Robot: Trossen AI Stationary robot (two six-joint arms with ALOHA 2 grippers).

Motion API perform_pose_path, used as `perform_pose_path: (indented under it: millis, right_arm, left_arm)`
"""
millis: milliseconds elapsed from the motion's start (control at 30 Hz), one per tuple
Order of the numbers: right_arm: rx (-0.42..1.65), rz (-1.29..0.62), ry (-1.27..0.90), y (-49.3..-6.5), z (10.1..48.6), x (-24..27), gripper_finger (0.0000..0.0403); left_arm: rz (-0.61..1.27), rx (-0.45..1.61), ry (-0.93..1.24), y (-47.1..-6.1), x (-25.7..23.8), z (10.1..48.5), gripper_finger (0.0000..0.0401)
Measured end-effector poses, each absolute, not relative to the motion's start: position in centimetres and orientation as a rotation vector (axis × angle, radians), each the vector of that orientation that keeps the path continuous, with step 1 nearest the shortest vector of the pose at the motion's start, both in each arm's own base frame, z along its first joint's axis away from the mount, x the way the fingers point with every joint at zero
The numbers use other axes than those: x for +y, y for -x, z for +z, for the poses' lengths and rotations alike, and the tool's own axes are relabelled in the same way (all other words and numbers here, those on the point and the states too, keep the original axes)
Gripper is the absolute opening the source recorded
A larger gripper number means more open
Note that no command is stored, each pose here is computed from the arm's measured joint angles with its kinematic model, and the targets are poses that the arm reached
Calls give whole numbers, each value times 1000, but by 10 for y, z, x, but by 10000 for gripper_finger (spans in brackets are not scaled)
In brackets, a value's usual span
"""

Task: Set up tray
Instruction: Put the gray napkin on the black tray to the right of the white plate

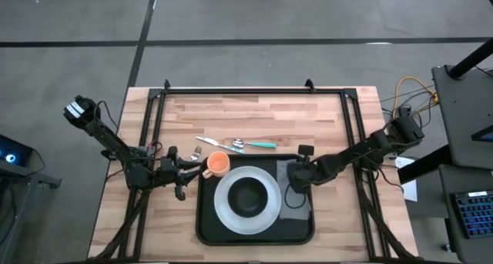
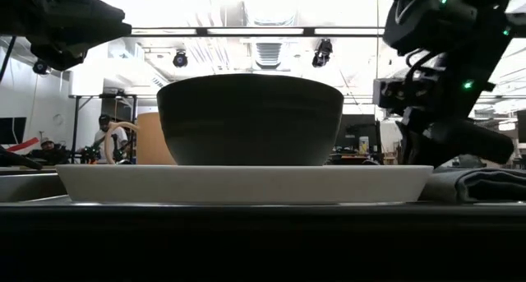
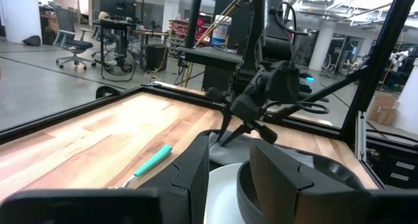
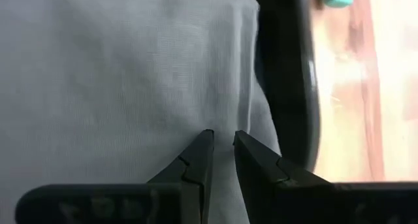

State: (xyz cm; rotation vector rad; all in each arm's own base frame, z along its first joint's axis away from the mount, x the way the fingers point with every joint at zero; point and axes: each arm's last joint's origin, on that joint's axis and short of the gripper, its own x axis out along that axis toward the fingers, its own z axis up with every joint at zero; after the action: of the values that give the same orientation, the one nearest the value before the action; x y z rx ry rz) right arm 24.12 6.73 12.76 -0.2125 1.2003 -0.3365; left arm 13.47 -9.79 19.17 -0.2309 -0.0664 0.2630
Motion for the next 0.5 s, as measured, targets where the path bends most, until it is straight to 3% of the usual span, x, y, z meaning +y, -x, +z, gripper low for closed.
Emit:
perform_pose_path:
  millis: [500]
  right_arm:
    - [1126,-340,194,-249,126,59,54]
  left_arm:
    - [262,-66,230,-135,-98,192,94]
